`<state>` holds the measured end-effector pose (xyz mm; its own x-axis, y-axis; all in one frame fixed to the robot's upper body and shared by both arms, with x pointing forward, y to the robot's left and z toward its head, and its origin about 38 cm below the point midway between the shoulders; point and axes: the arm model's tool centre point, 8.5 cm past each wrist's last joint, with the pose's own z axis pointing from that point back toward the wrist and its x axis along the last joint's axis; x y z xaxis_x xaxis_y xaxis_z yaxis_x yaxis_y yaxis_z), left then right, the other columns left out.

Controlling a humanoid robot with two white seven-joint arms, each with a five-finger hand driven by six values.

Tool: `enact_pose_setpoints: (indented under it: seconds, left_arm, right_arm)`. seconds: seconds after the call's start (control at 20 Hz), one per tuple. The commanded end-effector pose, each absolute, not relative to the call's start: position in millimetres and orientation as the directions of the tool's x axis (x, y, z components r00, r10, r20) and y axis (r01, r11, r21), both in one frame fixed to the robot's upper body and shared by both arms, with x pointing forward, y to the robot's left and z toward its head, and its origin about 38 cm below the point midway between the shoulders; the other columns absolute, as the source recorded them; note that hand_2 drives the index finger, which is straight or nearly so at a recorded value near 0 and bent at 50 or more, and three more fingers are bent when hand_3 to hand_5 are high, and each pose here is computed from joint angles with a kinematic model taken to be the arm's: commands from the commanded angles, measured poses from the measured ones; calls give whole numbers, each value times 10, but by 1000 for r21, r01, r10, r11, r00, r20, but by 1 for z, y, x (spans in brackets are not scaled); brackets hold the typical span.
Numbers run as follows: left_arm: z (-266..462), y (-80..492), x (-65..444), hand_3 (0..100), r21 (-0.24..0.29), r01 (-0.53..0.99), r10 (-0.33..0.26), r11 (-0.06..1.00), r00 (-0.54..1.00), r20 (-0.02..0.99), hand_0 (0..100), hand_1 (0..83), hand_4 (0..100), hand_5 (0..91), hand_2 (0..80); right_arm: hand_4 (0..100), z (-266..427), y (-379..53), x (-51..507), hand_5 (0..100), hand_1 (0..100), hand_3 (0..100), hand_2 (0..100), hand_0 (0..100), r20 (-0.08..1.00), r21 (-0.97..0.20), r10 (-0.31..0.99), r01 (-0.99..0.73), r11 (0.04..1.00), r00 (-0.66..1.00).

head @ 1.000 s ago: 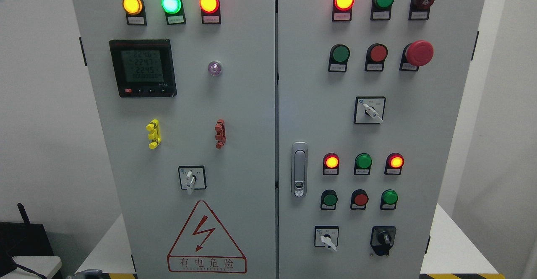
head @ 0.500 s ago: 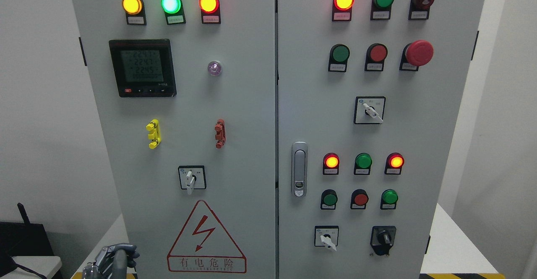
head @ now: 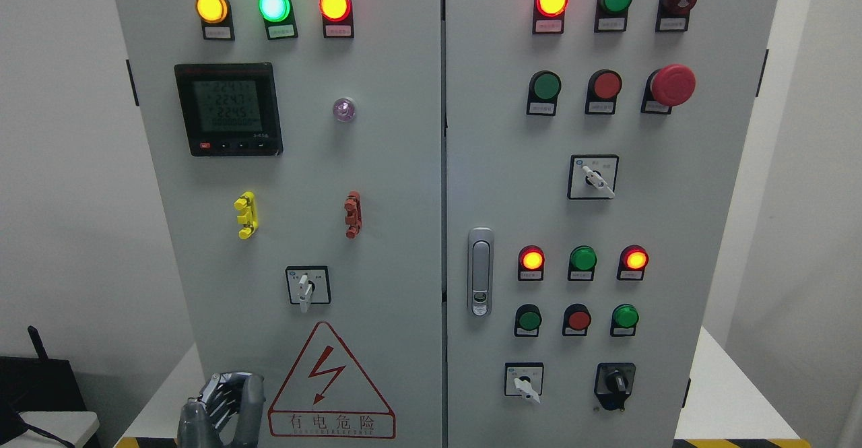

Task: Turn on light switch 1

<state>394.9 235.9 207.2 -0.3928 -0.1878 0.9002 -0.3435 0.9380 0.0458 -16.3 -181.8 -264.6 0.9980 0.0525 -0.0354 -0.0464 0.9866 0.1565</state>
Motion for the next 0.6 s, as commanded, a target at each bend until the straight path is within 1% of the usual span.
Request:
enact_pose_setpoints:
  seconds: [0.0, 0.1, 0.25, 0.45, 0.55]
  left_arm:
    - [220, 195, 398, 794, 42, -320, -176, 947, -403, 898, 46, 324, 798, 691, 558]
    - [224, 192, 400, 797, 17, -353, -164, 935, -392, 905, 51, 328, 799, 692, 561]
    - [230, 192, 405, 801, 24, -420, -182, 907, -341, 922, 56, 345, 807, 700, 566]
    - [235, 192, 408, 806, 25, -438, -188, 898, -333, 924, 61, 372, 811, 712, 570]
    - [239, 194, 409, 806, 22, -476, -199, 879, -324, 925, 63, 402, 811, 714, 571]
  right_arm:
    - [0, -265, -182, -16, 0, 389, 0, 0, 120, -37, 157, 36, -30, 987, 999]
    - [0, -265, -182, -16, 0, 389, 0, 0, 120, -37, 157, 36, -30, 987, 999]
    - [0, -265, -182, -16, 0, 389, 0, 0, 120, -37, 157, 36, -30, 987, 999]
    - [0, -265, -182, -16, 0, 389, 0, 0, 120, -37, 157, 36, -30, 987, 999]
    - [0, -265, -182, -16, 0, 389, 0, 0, 120, -37, 157, 36, -30, 987, 999]
